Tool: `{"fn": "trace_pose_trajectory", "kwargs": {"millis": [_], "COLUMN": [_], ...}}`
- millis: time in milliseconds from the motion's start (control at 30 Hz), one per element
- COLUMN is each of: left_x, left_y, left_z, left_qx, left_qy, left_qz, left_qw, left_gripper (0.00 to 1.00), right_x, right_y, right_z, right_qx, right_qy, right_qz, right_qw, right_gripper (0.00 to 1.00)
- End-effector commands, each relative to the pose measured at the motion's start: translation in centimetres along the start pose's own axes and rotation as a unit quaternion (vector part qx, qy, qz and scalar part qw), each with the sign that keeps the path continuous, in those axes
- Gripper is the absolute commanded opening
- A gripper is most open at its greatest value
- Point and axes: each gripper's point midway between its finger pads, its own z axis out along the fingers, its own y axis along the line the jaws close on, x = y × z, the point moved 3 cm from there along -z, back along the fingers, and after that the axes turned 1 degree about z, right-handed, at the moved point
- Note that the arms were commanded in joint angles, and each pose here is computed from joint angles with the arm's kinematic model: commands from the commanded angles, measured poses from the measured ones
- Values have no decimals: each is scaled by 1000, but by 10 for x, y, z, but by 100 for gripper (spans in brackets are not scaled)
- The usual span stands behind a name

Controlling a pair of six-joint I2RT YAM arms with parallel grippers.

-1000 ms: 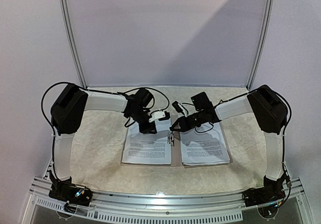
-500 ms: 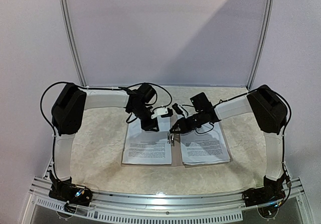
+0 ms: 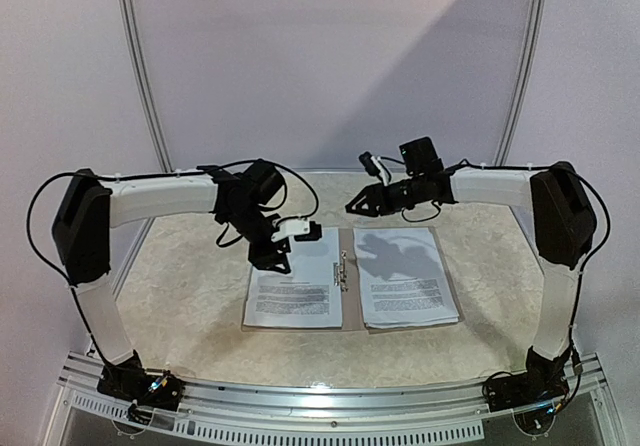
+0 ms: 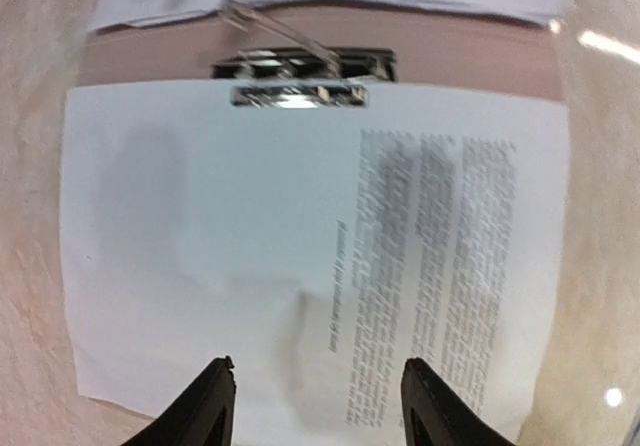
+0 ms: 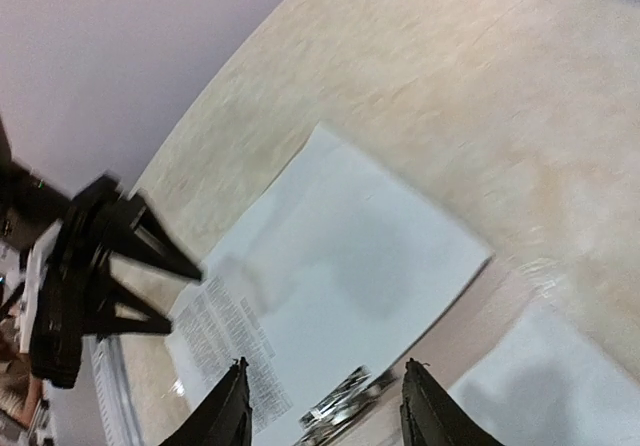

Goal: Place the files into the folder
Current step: Close the file on the spring clip of the folder, then rotate the folder with files at the center of the board.

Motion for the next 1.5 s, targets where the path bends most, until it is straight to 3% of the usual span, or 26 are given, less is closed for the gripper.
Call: {"fn": "trace_pose_trajectory", "kwargs": {"millis": [0,100,233,433,567,933,1233,1467], "left_x": [49,76,102,121,125,117,147,161], "left_y": [-55,-80,-96,-110,-113,-83,-25,14], "left_z": [-4,-6,-7,0,7,12,-5,-12], "left_qx": [80,94,76,68,66,-36,-161,-233], "left_qy": [54,79,104,112,102,72,111,133], "left_qz": [1,-4,-20,-38,-44,-47,-98,-98], "left_qw": [995,992,991,991,992,996,976,958], "left_gripper": [61,67,71,72,73,78,78,78], "right_x": [-35,-37,-33,20,53,132,174,222], "right_y": [-72,-124,-172,-219,-213,-173,-133,-86], "right_z": [-37,-39,-24,2,-3,-51,-80,-81], "right_qx": [146,205,211,244,240,267,264,216], "right_qy": [-54,-43,-19,65,116,236,277,314], "right_qz": [34,56,96,134,149,183,213,246], "right_qw": [987,976,973,958,952,916,899,891], "right_gripper": [44,36,35,30,27,21,21,21]}}
